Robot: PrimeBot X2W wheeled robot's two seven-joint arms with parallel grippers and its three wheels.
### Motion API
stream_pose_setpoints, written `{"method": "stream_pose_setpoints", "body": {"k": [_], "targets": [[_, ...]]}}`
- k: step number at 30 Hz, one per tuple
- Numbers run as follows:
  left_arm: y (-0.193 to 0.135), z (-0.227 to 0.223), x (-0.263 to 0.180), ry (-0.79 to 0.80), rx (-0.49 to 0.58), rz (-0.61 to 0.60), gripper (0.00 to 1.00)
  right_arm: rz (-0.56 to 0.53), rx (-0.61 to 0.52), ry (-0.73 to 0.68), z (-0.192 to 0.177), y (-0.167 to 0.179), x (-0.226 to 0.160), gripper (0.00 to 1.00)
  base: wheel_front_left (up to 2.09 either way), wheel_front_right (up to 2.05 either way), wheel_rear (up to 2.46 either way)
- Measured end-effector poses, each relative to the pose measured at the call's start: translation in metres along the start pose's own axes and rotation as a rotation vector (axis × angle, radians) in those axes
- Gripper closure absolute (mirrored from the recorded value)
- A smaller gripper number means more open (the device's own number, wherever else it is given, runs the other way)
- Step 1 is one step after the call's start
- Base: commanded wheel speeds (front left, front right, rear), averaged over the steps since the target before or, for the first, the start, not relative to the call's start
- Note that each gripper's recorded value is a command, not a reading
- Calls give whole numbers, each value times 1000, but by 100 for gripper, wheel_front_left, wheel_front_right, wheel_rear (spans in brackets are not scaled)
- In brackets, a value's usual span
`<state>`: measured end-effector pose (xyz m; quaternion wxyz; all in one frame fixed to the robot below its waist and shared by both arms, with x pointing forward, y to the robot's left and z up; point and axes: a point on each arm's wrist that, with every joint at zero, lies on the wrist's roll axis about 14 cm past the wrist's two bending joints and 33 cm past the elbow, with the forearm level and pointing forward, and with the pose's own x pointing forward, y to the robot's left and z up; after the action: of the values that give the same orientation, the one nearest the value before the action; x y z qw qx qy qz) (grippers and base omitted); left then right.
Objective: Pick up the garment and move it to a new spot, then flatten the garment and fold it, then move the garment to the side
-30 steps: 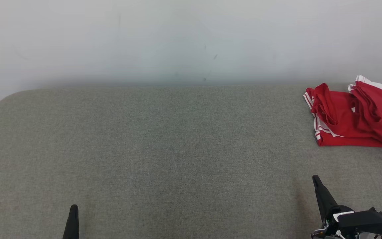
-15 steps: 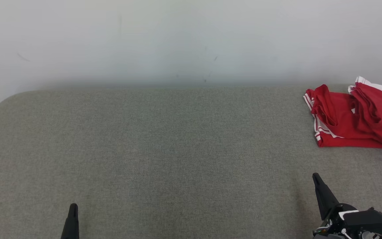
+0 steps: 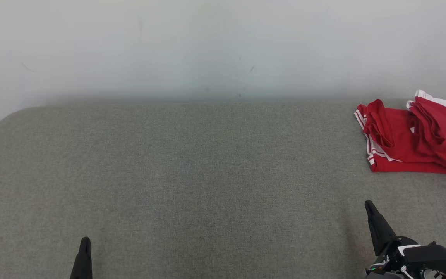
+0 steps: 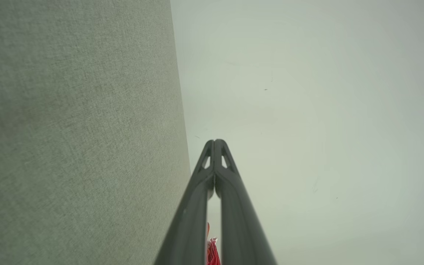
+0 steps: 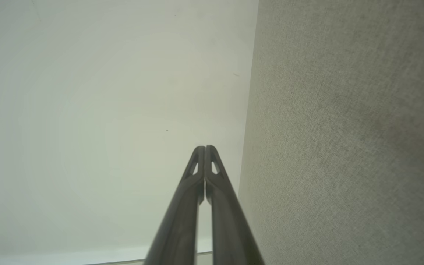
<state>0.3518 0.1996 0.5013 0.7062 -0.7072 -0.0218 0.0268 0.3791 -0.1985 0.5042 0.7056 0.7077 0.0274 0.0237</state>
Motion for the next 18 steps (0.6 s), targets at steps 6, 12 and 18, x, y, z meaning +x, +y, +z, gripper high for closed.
{"method": "stream_pose_setpoints", "body": {"k": [6, 12, 18], "targets": [[0, 0, 0, 0, 0, 0, 100, 0, 0, 0, 0, 0, 0, 100, 0, 0, 0], [0, 0, 0, 0, 0, 0, 100, 1, 0, 0, 0, 0, 0, 100, 0, 0, 0], [0, 0, 0, 1, 0, 0, 100, 1, 0, 0, 0, 0, 0, 100, 0, 0, 0]]}}
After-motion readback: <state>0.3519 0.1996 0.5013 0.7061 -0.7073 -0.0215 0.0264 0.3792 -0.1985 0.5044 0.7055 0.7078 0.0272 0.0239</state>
